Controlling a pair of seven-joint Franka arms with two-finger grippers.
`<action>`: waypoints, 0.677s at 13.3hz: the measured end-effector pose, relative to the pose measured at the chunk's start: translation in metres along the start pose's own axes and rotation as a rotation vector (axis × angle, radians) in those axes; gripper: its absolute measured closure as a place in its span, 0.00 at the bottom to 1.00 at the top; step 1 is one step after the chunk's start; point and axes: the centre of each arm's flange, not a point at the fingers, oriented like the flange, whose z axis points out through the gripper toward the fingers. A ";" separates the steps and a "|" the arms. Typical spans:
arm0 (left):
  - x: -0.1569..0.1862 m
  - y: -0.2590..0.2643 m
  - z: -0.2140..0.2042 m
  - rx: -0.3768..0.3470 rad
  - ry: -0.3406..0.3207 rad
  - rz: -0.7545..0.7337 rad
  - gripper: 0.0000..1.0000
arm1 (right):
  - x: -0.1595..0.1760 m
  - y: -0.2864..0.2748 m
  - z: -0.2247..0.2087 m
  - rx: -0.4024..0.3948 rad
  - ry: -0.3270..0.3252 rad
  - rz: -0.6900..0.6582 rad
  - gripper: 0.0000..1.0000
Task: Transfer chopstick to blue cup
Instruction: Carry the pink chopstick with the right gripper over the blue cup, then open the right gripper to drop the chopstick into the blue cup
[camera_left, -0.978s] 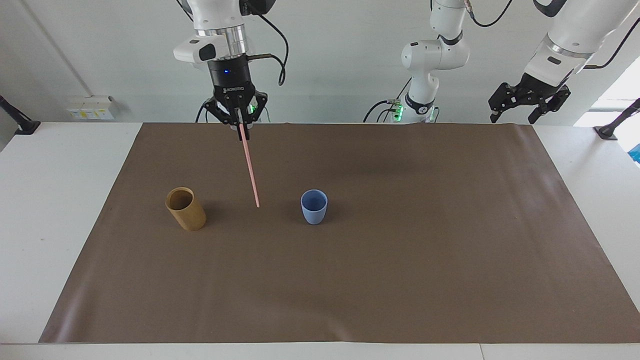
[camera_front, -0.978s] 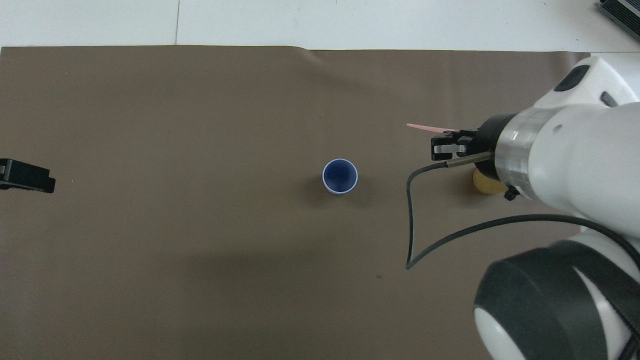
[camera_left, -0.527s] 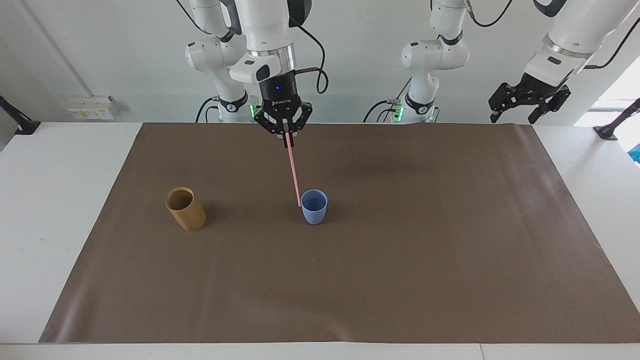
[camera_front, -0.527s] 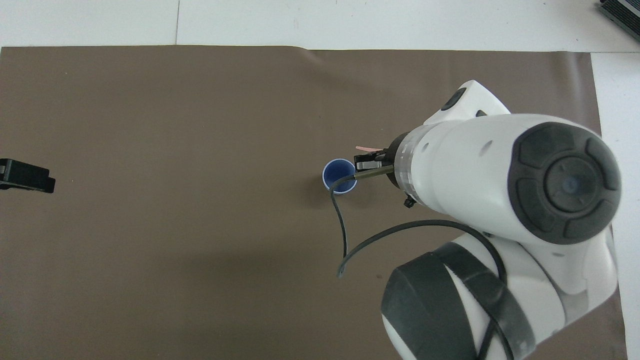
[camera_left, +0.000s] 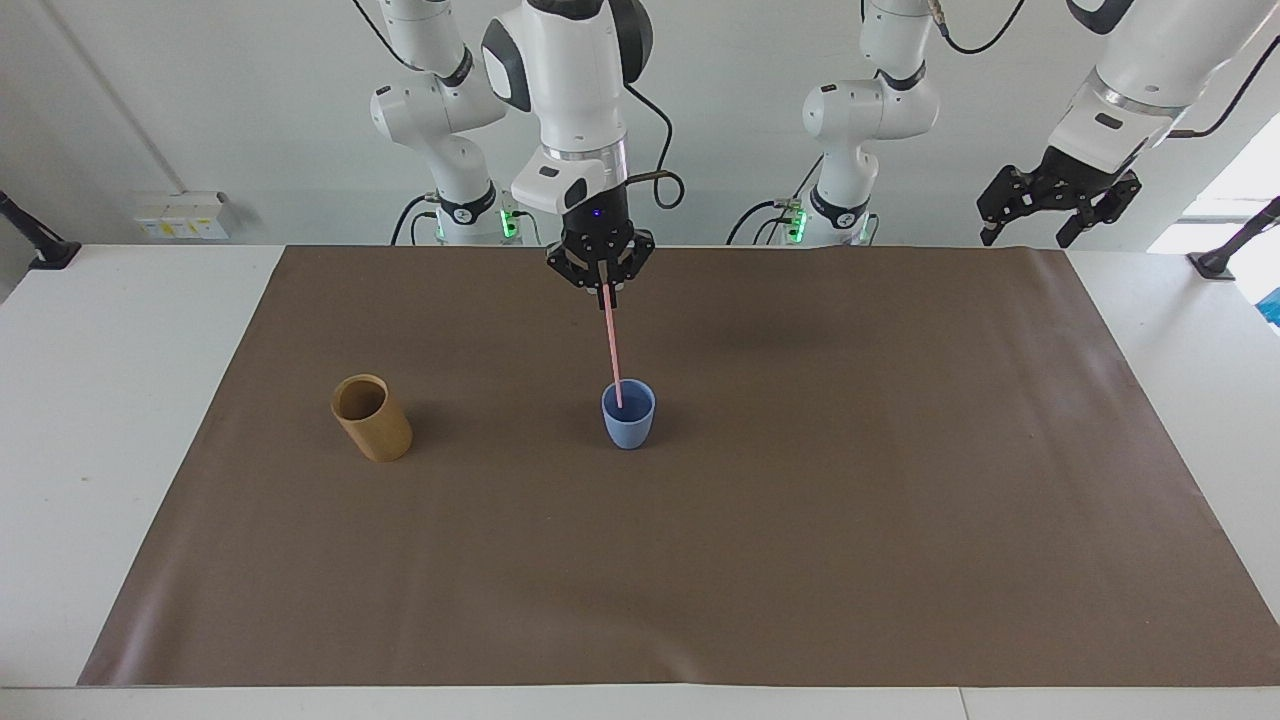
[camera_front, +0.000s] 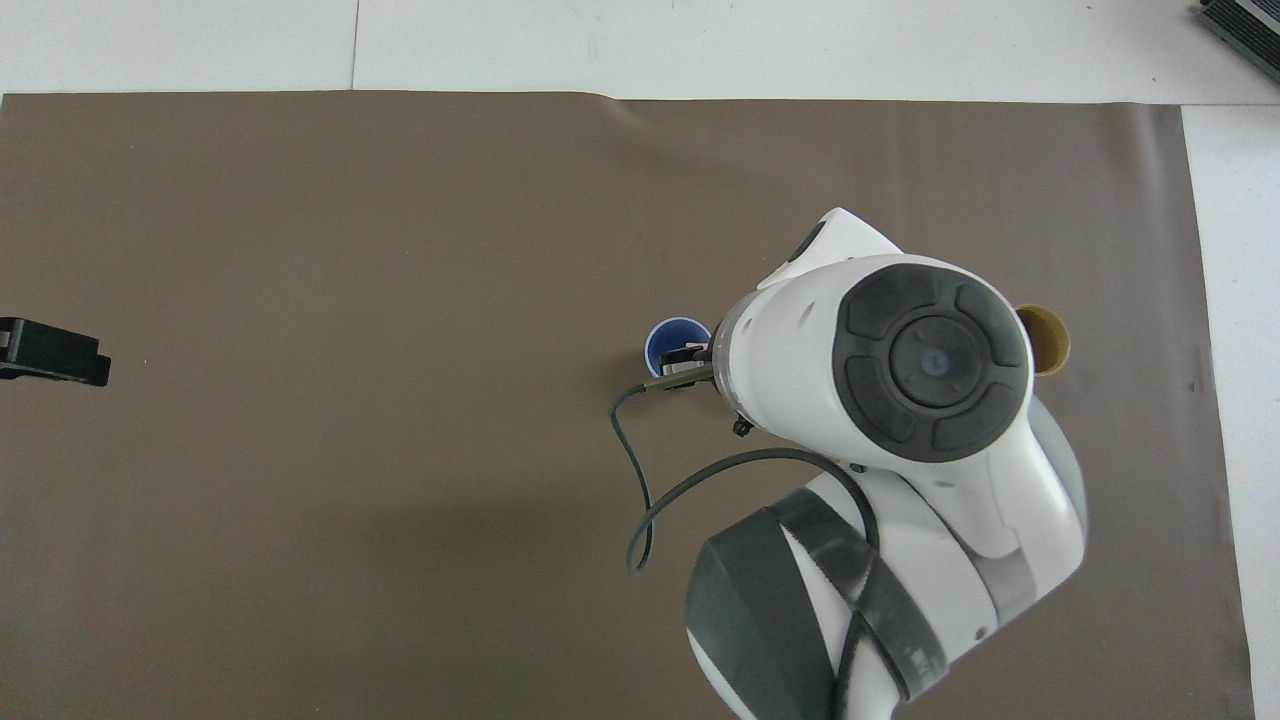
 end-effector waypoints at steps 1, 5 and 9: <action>0.000 0.000 0.000 0.000 0.000 0.000 0.00 | -0.001 -0.003 0.008 -0.003 -0.014 -0.005 0.92; 0.000 0.000 0.000 0.000 0.000 0.000 0.00 | -0.002 -0.008 0.025 -0.009 -0.040 -0.013 0.86; 0.000 0.000 0.000 0.000 0.000 0.000 0.00 | 0.000 -0.006 0.020 -0.007 -0.030 0.037 0.41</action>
